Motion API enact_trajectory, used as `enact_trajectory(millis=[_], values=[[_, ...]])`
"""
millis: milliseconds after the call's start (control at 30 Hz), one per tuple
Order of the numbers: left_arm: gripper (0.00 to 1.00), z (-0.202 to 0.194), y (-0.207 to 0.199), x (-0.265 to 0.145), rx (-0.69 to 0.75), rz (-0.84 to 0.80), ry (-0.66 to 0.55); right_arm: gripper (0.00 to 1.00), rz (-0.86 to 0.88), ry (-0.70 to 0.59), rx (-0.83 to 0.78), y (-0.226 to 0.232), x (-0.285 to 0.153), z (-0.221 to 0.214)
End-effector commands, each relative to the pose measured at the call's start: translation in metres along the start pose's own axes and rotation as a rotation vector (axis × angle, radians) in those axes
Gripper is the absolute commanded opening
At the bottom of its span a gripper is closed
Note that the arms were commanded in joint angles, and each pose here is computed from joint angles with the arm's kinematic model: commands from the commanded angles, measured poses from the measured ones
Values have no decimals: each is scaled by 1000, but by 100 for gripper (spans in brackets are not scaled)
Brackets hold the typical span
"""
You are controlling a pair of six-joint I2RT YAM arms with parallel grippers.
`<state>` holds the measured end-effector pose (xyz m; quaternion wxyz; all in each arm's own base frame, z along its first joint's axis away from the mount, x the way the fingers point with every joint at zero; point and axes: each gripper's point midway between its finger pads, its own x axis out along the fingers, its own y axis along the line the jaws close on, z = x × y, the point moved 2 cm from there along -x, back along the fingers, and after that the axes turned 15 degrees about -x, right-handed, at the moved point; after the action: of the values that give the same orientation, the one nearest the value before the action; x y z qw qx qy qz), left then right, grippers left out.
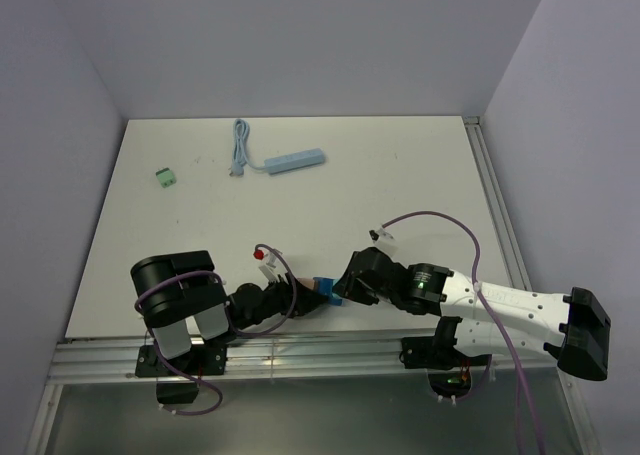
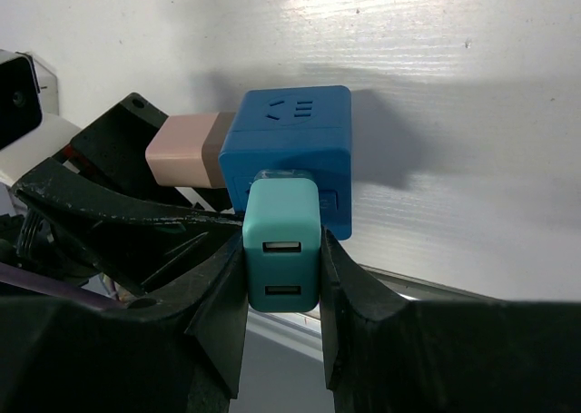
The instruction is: Insert the plug
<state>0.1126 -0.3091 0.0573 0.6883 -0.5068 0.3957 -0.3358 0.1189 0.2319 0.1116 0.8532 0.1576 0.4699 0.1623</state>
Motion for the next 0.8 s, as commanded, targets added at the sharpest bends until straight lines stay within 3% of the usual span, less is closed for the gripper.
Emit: enact_trajectory(millis=[0, 433, 767], values=[[54, -4, -70, -23, 61, -341, 34, 0, -146, -32, -12, -34, 10, 3], [77, -7, -80, -25, 112, -390, 51, 0, -136, -35, -7, -32, 8, 5], [78, -6, -82, -25, 114, -394, 46, 0, -134, -41, -6, -30, 7, 7]])
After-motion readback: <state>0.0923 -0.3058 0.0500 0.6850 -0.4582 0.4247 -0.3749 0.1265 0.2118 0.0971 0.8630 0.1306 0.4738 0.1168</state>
